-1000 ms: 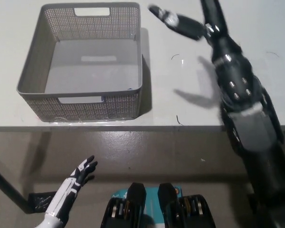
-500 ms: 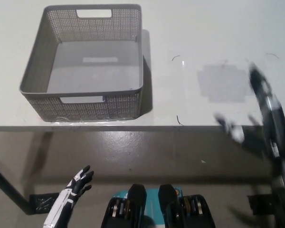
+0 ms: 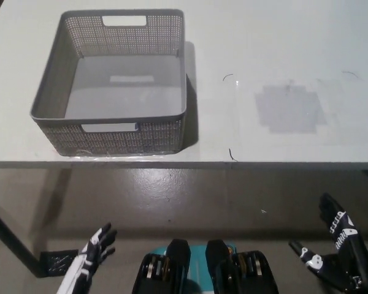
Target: Use the right hand to pick up a chess pieces and put it into a container on the left hand side
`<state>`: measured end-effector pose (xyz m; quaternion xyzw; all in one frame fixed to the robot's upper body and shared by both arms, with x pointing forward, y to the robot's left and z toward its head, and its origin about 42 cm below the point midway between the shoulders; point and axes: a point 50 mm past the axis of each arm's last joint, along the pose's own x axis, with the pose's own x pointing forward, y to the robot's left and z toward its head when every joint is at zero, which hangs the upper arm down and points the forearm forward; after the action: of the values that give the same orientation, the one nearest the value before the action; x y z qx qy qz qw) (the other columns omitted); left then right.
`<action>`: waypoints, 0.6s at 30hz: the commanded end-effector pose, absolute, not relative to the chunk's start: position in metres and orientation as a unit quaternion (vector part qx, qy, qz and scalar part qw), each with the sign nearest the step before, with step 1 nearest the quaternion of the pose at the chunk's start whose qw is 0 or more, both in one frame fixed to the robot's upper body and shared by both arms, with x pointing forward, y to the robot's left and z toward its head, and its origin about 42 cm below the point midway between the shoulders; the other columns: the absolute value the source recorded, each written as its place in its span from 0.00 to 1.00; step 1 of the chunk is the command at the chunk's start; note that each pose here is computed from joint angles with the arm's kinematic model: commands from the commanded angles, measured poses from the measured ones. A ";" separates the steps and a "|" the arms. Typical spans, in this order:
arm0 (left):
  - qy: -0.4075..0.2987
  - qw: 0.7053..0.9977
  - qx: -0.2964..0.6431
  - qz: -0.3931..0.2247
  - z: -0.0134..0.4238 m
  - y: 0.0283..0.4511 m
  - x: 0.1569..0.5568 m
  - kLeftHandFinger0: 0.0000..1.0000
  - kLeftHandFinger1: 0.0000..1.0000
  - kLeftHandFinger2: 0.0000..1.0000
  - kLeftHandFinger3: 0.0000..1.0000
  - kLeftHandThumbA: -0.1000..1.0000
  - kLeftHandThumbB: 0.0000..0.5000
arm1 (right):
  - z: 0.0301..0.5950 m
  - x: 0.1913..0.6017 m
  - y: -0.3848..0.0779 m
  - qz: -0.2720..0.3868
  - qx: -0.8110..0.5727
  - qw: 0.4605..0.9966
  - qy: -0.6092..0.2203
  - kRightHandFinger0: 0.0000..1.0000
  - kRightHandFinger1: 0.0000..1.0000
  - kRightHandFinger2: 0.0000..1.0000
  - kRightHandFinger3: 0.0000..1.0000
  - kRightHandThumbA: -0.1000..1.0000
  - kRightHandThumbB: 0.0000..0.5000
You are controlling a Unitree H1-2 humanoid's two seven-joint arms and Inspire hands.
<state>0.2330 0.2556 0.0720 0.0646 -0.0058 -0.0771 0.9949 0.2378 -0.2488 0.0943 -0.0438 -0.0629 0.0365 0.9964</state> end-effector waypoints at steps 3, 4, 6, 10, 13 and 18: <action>-0.045 0.995 0.063 -0.069 0.086 0.256 0.248 1.00 1.00 1.00 1.00 1.00 0.35 | 0.086 0.229 -0.264 0.032 -0.033 0.996 -0.073 1.00 1.00 1.00 1.00 0.88 0.46; -0.049 0.994 0.063 -0.069 0.088 0.255 0.254 1.00 1.00 1.00 1.00 1.00 0.35 | 0.085 0.233 -0.267 0.032 -0.035 0.996 -0.072 1.00 1.00 1.00 1.00 0.89 0.45; -0.056 0.994 0.063 -0.069 0.093 0.255 0.265 1.00 1.00 1.00 1.00 1.00 0.36 | 0.083 0.241 -0.273 0.038 -0.032 0.996 -0.069 1.00 1.00 1.00 1.00 0.90 0.45; -0.066 0.993 0.067 -0.071 0.101 0.252 0.279 1.00 1.00 1.00 1.00 1.00 0.35 | 0.082 0.254 -0.279 0.047 -0.059 0.997 -0.033 1.00 1.00 1.00 1.00 0.94 0.45; -0.073 0.993 0.065 -0.072 0.105 0.252 0.288 1.00 1.00 1.00 1.00 1.00 0.32 | 0.082 0.263 -0.279 0.051 -0.062 0.997 -0.018 1.00 1.00 1.00 1.00 0.94 0.41; -0.069 0.993 0.066 -0.075 0.109 0.255 0.291 1.00 1.00 1.00 1.00 1.00 0.32 | 0.076 0.271 -0.278 0.053 -0.045 0.998 -0.009 1.00 1.00 1.00 1.00 0.93 0.42</action>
<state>0.2845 0.2505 0.0999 0.0672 -0.0594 -0.0830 0.9925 0.2622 -0.2751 0.0727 -0.0560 -0.0089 0.0470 0.9973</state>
